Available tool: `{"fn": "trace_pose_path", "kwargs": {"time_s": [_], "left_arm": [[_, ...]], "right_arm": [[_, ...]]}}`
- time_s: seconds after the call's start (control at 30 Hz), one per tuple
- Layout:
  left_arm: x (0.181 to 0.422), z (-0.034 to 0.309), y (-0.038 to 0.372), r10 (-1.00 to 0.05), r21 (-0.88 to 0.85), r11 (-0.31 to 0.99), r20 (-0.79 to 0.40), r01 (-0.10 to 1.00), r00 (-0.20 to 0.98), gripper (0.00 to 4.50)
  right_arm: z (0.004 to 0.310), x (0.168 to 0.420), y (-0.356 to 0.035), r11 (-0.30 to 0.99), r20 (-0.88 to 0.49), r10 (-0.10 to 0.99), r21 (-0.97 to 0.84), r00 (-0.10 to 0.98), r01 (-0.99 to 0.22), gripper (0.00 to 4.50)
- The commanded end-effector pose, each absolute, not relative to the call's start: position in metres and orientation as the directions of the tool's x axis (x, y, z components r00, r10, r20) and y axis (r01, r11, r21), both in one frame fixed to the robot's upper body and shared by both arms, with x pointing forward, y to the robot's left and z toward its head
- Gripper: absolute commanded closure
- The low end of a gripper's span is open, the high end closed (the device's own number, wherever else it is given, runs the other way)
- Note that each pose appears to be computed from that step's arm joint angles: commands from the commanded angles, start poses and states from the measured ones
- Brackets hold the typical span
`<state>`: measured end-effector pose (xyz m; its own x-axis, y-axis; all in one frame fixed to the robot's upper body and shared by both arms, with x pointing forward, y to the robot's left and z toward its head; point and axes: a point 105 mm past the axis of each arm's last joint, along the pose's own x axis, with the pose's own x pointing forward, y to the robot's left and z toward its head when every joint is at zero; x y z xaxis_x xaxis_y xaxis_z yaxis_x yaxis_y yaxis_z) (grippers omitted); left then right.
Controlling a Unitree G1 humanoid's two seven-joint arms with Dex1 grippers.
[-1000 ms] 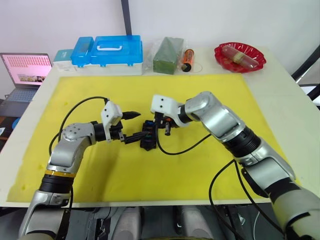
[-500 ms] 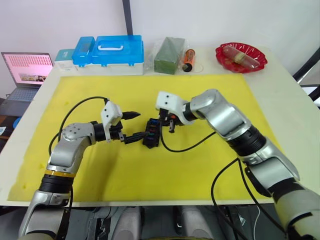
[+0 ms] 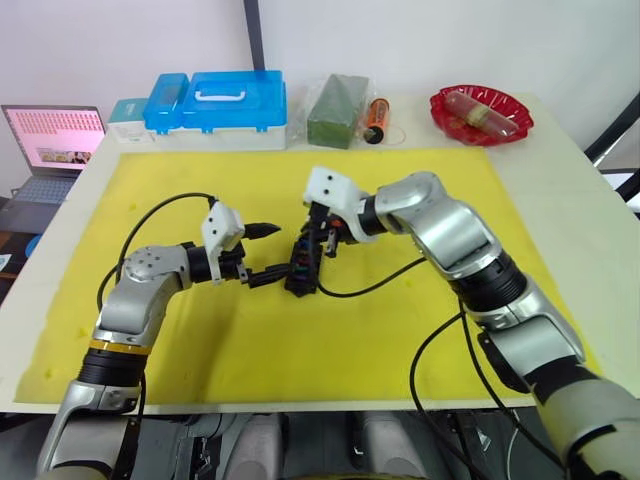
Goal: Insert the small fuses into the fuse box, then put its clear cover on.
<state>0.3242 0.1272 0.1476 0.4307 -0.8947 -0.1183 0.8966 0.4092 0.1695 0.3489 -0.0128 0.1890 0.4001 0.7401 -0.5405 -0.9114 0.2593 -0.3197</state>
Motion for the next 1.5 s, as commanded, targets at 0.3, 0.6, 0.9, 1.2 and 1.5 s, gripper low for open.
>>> {"fn": "trace_pose_path", "kwargs": {"time_s": [0.3, 0.6, 0.9, 1.2, 1.5], "left_arm": [[0.326, 0.161, 0.129, -0.895, 0.219, 0.407, -0.097, 0.887, 0.435, 0.00], [0.325, 0.161, 0.129, -0.896, 0.219, 0.405, -0.099, 0.888, 0.433, 0.00], [0.325, 0.162, 0.128, -0.897, 0.223, 0.401, -0.100, 0.889, 0.430, 0.00], [0.324, 0.162, 0.129, -0.896, 0.223, 0.403, -0.101, 0.888, 0.432, 0.00], [0.325, 0.161, 0.128, -0.897, 0.222, 0.401, -0.102, 0.889, 0.430, 0.00]], "right_arm": [[0.183, 0.353, -0.013, 0.295, -0.513, 0.749, -0.309, 0.420, -0.904, 4.48], [0.174, 0.357, -0.016, 0.314, -0.526, 0.738, -0.289, 0.423, -0.905, 4.48], [0.156, 0.355, -0.015, 0.300, -0.555, 0.731, -0.263, 0.398, -0.917, 4.48], [0.155, 0.352, -0.015, 0.296, -0.555, 0.736, -0.250, 0.387, -0.922, 4.48], [0.131, 0.357, -0.024, 0.321, -0.596, 0.702, -0.223, 0.389, -0.920, 4.48]]}}
